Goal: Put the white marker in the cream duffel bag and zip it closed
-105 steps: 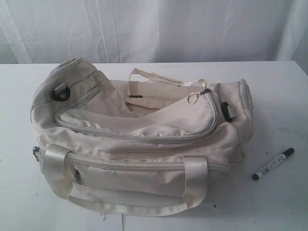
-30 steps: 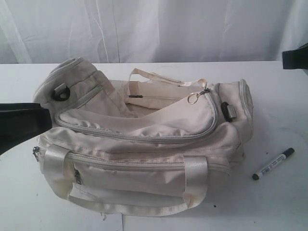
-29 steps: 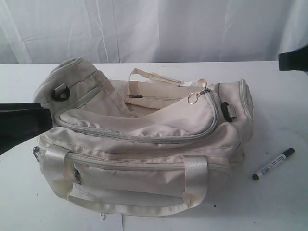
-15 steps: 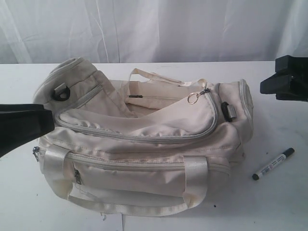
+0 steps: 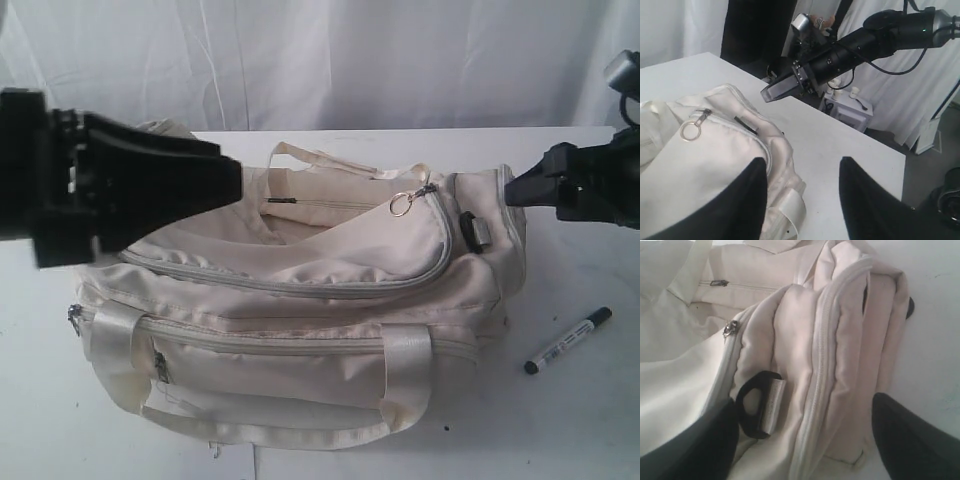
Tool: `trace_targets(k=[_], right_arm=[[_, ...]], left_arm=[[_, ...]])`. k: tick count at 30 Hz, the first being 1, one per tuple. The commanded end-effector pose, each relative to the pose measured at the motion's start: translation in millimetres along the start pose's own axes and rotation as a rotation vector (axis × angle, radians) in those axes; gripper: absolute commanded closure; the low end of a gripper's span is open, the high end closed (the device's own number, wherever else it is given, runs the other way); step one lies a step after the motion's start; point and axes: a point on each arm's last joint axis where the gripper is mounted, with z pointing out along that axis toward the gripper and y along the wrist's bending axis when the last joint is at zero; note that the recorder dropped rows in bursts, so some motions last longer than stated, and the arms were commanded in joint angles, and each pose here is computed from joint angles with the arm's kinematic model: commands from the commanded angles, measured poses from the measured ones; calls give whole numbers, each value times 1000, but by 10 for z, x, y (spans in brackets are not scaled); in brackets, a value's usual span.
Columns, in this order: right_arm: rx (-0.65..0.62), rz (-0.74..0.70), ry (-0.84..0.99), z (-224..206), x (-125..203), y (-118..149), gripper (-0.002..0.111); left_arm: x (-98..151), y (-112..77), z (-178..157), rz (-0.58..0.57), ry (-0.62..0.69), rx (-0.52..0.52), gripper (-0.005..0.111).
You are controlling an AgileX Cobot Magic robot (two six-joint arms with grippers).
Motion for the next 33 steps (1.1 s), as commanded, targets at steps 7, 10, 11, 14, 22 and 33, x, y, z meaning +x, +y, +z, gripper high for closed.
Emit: trace_targets(k=[7,10,11,14,22,33], right_arm=[[1,-37,-20,174,-23,-31,39],[-9,-40,-34,173,-36,-22,39],[-13,-38,-41,173,-42,-18,39],[-16,-69,-48,173,-48,-15,39],[-76,-29,-19,353,4,-93,39],[-120,6,-8,566,65,-209,54]], left_arm=[[-67,342,943,55,124,26,57],[-4,442,1149,51,157,30,57],[20,479,1213,53,167,32,57],[100,593,1460,54,199,41,57],[180,841,1912,68,219,36,57],[293,1060,2123,126,248,-25,57]])
